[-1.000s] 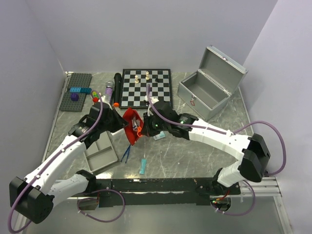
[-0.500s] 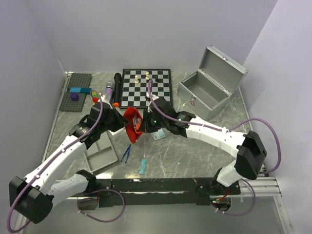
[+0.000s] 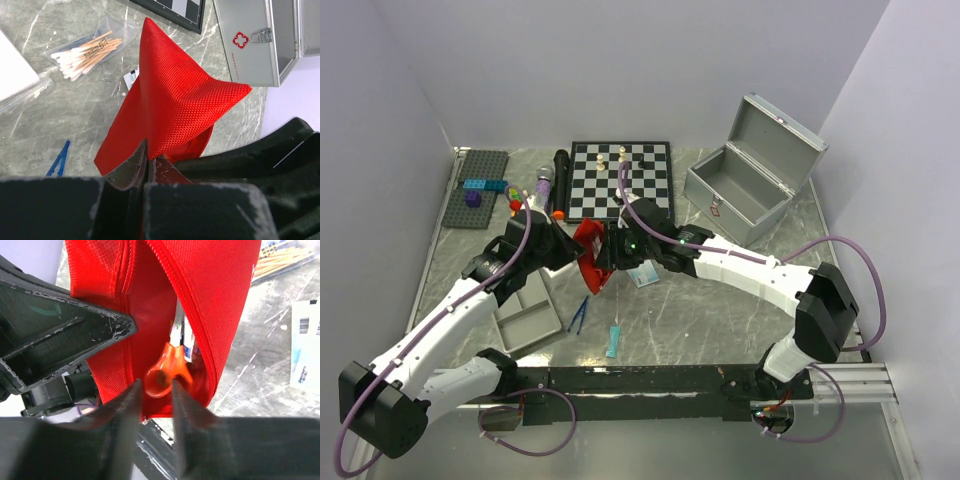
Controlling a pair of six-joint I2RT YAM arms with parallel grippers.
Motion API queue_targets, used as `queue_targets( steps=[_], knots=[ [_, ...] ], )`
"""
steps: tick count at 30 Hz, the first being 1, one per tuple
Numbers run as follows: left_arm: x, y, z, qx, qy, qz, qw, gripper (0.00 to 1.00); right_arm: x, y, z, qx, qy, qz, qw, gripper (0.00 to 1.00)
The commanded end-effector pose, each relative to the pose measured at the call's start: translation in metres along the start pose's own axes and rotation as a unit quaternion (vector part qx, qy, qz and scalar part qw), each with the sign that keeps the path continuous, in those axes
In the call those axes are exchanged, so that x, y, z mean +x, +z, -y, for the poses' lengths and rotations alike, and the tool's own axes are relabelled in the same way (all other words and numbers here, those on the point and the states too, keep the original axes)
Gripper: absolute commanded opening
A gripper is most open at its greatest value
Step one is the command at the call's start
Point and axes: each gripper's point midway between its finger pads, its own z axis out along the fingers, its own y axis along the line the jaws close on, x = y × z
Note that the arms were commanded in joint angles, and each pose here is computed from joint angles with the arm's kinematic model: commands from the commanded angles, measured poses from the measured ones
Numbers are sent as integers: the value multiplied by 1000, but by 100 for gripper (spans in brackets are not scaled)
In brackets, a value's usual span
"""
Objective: Organize the medicine kit
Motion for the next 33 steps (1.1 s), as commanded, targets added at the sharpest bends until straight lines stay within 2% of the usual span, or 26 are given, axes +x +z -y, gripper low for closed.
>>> queue_targets(
  steps=[1, 3, 5, 11, 17, 21, 28, 33],
  knots=[
    [-13, -8, 16, 27, 2, 28, 999, 1, -20, -17, -13, -18, -10, 38, 999, 53],
    [-13, -9, 15, 26, 3, 27, 999, 1, -25, -25, -15, -21, -14, 48, 999, 63],
    [-12, -9, 15, 24, 3, 26, 999, 1, -29, -34, -17, -22, -18, 58, 998, 68],
    [-31, -20, 4, -18, 23, 65, 997, 1, -26, -62, -4, -14, -71, 90, 993, 67],
    [-62, -41, -19, -76, 36, 119, 989, 1, 45, -27, 39, 25, -109, -31, 993, 63],
    [-81, -55, -39, -101, 19, 147, 984, 1, 94, -5, 41, 39, -153, -105, 982, 61],
    [-89, -67, -60, -136, 7, 164, 977, 1, 129, 15, 27, 59, -227, -154, 960, 68],
    [-86, -65, -66, -140, -1, 159, 977, 1, 147, 23, 42, 109, -265, -180, 941, 68]
  ],
)
